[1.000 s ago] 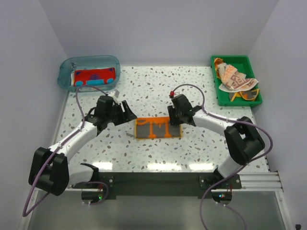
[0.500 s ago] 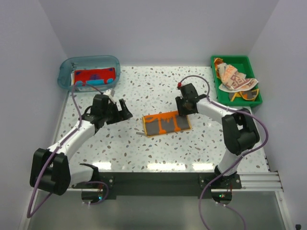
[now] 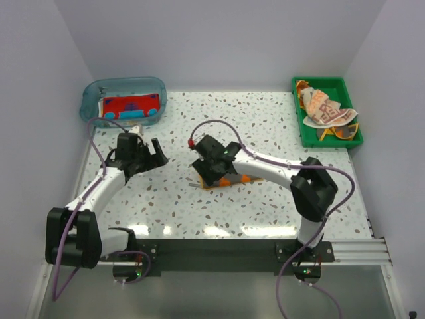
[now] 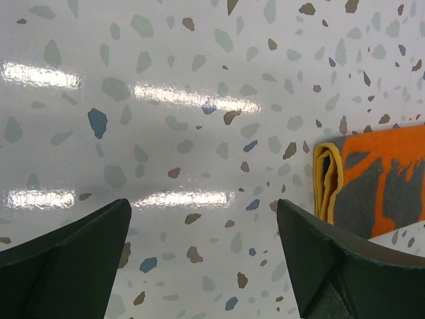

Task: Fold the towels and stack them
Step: Neatly place the folded towel into the bin

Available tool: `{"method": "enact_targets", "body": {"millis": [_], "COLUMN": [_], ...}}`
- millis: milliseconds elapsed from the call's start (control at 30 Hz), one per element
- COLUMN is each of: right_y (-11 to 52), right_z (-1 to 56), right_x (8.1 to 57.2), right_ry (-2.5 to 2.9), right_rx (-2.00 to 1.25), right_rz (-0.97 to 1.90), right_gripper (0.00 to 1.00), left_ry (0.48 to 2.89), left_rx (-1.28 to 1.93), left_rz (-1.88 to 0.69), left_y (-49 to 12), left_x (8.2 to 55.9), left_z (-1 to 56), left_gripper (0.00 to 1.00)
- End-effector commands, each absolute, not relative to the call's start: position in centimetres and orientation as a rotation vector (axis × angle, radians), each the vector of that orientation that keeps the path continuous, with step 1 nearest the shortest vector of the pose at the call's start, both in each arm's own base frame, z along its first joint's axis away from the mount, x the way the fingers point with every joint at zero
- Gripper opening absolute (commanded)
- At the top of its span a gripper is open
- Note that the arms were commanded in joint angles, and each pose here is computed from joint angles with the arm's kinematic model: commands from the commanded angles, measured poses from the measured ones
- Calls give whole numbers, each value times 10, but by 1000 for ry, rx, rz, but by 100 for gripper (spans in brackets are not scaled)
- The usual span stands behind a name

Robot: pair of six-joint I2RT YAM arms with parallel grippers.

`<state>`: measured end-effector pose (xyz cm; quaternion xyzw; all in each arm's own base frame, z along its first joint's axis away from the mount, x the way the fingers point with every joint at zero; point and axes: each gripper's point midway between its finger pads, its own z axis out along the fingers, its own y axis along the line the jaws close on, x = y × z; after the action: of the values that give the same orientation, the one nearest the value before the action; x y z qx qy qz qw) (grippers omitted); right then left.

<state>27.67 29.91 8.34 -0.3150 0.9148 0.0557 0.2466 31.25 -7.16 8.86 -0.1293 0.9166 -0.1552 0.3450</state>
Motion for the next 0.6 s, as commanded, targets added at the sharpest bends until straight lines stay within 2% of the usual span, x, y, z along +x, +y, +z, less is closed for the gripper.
{"method": "enact_targets", "body": {"millis": [0, 233, 567], "right_y": [312, 352, 351], "right_z": [72, 58, 25], "right_x": [254, 249, 253], "right_ry": [2550, 2511, 2537], "right_rx": [-973, -1093, -1133], "right_rz": [109, 107, -3], "right_gripper": [64, 59, 54], "left_ry": [2370, 2364, 2348], "left_rx": [-308, -303, -307], "left_rz": [-380, -378, -367], "left_y": [-67, -67, -64], "left_x": [316, 314, 315], "left_z": [88, 91, 94], "left_gripper": [97, 99, 99]}}
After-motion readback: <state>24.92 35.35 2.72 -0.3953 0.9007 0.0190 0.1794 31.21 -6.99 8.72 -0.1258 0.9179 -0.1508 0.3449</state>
